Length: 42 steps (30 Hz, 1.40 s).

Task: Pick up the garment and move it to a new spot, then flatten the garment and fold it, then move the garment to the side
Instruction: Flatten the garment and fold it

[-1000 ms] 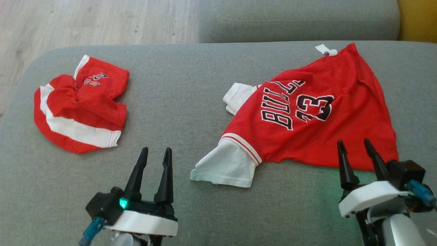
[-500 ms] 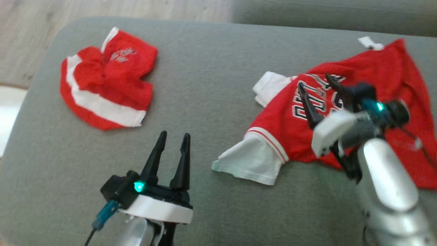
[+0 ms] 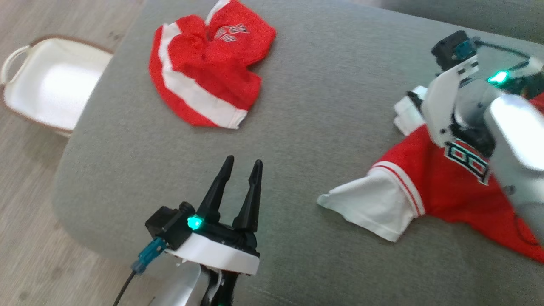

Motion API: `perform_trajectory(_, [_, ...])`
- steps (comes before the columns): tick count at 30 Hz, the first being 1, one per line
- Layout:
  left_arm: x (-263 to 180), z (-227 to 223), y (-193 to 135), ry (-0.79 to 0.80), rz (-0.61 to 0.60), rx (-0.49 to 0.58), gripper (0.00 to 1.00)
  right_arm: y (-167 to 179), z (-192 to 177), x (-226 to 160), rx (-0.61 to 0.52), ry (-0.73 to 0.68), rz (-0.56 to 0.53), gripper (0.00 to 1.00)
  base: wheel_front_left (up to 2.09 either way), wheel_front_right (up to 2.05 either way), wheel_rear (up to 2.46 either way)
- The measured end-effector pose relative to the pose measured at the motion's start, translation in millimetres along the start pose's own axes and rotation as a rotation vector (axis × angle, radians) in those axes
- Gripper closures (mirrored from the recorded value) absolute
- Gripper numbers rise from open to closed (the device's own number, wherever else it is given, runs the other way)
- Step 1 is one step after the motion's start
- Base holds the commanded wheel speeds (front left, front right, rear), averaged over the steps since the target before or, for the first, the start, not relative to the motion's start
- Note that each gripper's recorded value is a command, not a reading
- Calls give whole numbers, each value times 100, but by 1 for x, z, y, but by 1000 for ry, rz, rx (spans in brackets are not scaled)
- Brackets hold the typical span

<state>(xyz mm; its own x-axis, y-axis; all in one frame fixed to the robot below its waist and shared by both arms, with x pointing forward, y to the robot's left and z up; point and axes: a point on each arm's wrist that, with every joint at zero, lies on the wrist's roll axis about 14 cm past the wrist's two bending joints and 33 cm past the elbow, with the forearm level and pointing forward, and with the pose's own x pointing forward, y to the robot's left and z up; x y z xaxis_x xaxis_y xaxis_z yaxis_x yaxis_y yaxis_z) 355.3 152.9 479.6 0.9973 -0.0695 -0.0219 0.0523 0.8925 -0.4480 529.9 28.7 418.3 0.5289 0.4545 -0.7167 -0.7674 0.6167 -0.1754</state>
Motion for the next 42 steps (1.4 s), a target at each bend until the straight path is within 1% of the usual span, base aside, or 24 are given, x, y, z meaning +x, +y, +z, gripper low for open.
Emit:
perform_trajectory(4, [-6,2,10,-3,42,-5,0,-7,-12,12,-74,138,10,0,0,0,0])
perform_trajectory(5, [-6,2,10,-3,42,-5,0,-7,-12,12,-74,138,10,0,0,0,0])
perform_trajectory(9, [-9,3,19,-4,72,-1,0,1,-26,21,-88,240,58,0,0,0,0])
perform_trajectory(12, [-8,2,21,-1,79,0,0,-3,-36,23,-116,322,66,0,0,0,0])
perform_trajectory(13, [-8,2,21,-1,79,0,0,-3,-36,23,-116,322,66,0,0,0,0])
perform_trajectory(14, [-7,2,22,1,82,0,0,-8,-37,24,-117,339,63,26,0,0,0])
perform_trajectory(15, [-6,1,22,1,83,-2,0,-10,-38,24,-107,348,64,80,0,0,0])
perform_trajectory(16, [-6,1,22,1,84,-6,0,-9,-40,25,-94,350,72,100,0,0,0])
perform_trajectory(19, [-3,2,23,1,84,-3,0,-4,-38,30,-63,327,99,100,0,0,0])
perform_trajectory(24, [-1,3,23,-1,81,1,0,-7,-21,37,-31,202,96,100,0,0,0])
perform_trajectory(27, [-1,3,23,0,81,1,0,-11,8,38,5,82,86,100,0,0,0])
perform_trajectory(30, [-1,2,24,1,84,1,0,-21,53,36,35,-80,63,100,0,0,0])
perform_trajectory(33, [-1,2,25,3,90,-5,0,-37,94,30,42,-232,18,100,0,0,0])
perform_trajectory(36, [-1,1,27,6,96,-7,0,-63,128,21,48,-382,-57,100,0,0,0])
perform_trajectory(39, [-1,1,28,7,101,-6,0,-87,149,12,55,-493,-133,100,0,0,0])
perform_trajectory(42, [-1,0,30,8,106,-5,0,-110,159,4,61,-566,-207,100,0,0,0])
